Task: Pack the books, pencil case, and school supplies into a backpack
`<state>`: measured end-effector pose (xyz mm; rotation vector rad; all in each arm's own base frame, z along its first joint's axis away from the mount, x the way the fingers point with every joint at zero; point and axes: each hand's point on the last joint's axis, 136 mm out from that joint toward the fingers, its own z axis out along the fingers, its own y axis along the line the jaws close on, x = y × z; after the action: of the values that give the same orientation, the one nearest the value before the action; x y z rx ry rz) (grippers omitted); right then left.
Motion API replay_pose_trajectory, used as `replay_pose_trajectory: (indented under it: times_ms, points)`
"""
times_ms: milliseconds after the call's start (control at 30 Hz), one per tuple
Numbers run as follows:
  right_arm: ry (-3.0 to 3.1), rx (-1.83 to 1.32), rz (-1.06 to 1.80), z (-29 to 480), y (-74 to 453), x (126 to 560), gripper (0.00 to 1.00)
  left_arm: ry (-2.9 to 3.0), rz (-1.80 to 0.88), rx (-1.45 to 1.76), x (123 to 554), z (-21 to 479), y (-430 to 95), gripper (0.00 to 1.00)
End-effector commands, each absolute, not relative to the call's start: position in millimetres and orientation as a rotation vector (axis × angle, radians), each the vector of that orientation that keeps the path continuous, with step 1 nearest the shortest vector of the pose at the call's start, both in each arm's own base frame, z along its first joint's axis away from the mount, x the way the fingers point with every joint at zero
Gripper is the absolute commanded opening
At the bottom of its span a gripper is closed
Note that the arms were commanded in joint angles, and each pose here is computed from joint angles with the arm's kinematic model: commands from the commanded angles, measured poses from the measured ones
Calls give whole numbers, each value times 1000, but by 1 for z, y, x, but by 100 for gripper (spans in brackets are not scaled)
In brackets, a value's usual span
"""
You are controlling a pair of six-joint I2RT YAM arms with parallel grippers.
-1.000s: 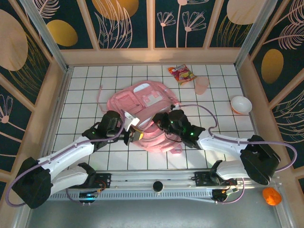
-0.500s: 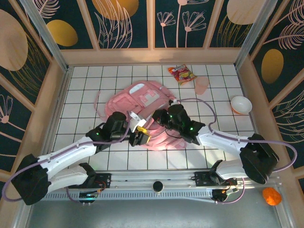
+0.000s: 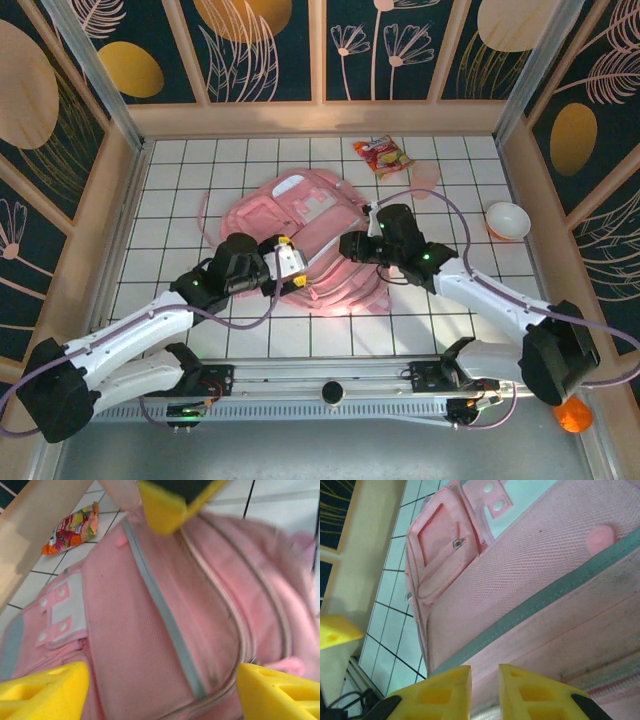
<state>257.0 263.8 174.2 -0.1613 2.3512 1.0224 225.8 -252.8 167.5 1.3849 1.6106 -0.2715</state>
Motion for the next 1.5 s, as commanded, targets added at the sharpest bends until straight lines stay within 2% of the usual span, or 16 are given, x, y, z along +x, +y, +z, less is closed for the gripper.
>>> replay_pose_trajectory:
  times_ms: [0, 300, 400, 467, 567, 700, 833, 1067, 1233, 1467]
  points:
    - [2296, -273, 1003, 196, 259, 249, 22, 1502, -86, 1617, 224, 143, -241, 78]
    - [2200, -273, 1021, 211, 250, 240, 26, 1435, -18, 1734, 231, 123, -247, 77]
    - [2173, -272, 1020, 216, 246, 237, 27, 1405, -62, 1770, 227, 120, -254, 73]
    - [2165, -271, 1006, 218, 243, 236, 27, 1412, -65, 1786, 227, 116, -255, 65]
    - [2176, -266, 958, 215, 236, 234, 27, 1428, -132, 1762, 223, 120, -260, 44]
    - [2193, -271, 921, 211, 234, 228, 27, 1486, -361, 1702, 207, 133, -276, 14]
    - [2204, -285, 915, 213, 247, 216, 27, 1533, -522, 1629, 197, 139, -287, 0]
    - [2360, -285, 697, 191, 261, 186, 28, 1618, -651, 1527, 198, 146, -297, 0]
    - [2371, -329, 577, 173, 274, 163, 32, 1674, -704, 1509, 196, 141, -300, 0]
    - [2280, -455, 365, 154, 279, 163, 37, 1726, -817, 1493, 189, 135, -305, 0]
